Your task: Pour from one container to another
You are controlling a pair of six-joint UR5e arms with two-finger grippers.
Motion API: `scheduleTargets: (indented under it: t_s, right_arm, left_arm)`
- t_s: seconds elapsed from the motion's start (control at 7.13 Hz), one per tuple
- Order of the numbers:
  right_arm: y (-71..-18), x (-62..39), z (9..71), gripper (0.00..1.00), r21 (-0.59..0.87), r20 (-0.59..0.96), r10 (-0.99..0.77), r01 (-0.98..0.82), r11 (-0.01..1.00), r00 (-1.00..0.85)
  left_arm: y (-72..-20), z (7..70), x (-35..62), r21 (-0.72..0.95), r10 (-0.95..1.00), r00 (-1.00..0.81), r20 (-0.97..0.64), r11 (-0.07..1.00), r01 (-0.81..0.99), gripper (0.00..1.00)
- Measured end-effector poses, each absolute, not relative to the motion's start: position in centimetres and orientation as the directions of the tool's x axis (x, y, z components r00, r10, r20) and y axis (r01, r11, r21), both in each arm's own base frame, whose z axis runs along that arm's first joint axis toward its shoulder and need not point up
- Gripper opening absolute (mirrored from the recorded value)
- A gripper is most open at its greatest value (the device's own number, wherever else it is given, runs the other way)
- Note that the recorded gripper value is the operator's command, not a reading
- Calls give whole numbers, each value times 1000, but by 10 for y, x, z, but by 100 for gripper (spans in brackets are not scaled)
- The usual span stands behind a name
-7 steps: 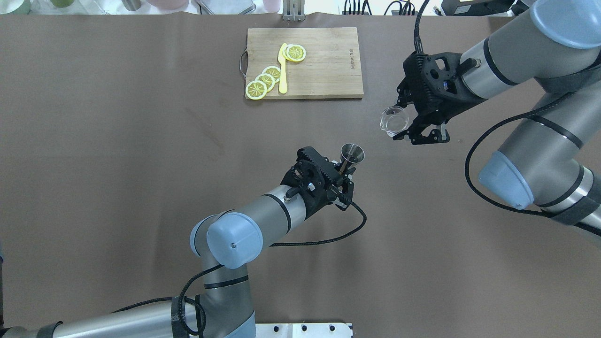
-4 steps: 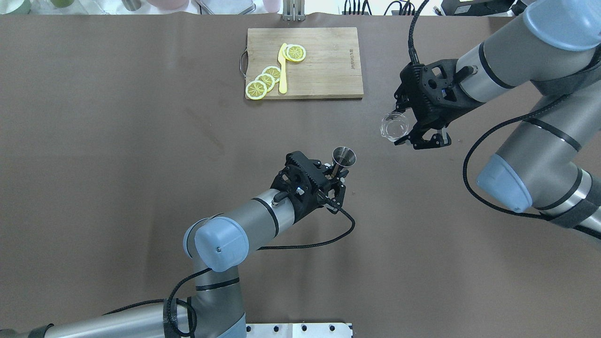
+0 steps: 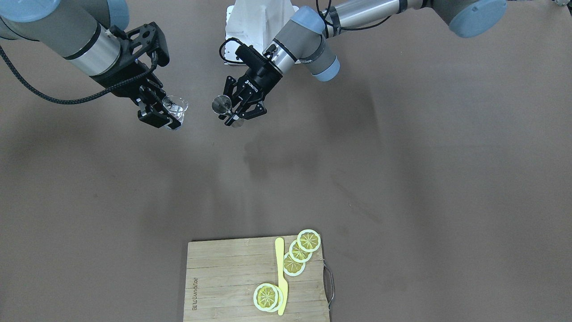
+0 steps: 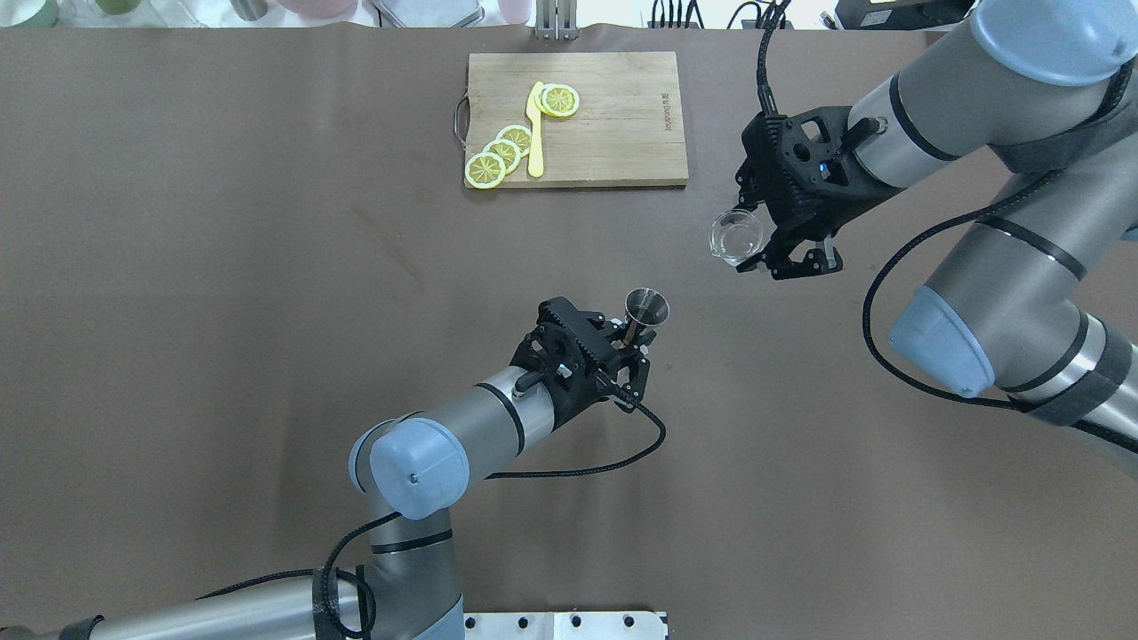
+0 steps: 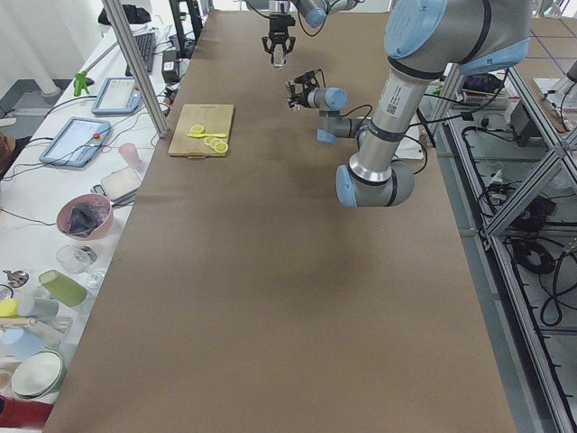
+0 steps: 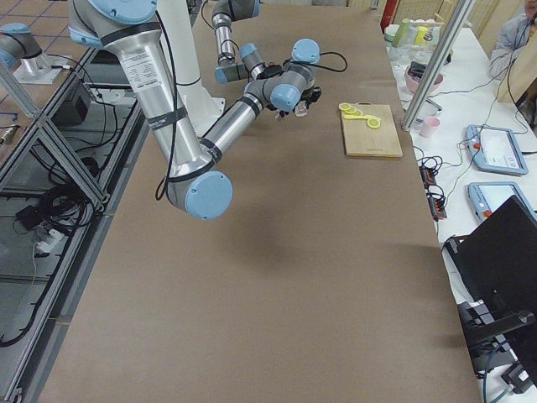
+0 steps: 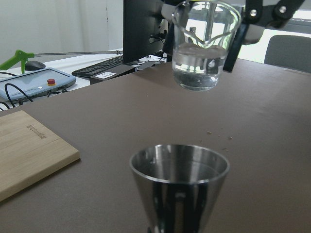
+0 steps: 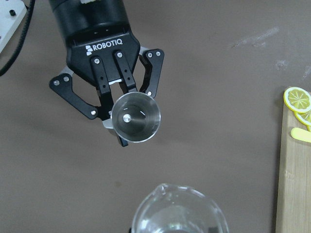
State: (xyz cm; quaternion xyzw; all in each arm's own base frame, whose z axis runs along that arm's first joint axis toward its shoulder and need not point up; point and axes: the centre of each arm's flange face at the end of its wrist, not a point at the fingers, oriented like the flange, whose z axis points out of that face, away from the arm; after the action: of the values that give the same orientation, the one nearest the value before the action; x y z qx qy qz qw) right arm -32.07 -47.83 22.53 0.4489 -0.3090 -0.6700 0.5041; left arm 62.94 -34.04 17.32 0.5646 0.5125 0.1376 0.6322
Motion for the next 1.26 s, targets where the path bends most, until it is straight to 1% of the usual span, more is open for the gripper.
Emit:
scheduleTargets:
  t_s: [0.56, 1.26]
  right_arm:
    - [-480, -326, 213, 0, 866, -252, -964, 427, -262, -83]
    - [-457, -340, 198, 0, 841, -236, -968, 481, -247, -83]
  left_arm:
    - [-342, 175, 632, 856, 749, 444, -491, 322, 405, 0]
    - [-345, 165, 638, 859, 748, 452, -487, 314, 406, 0]
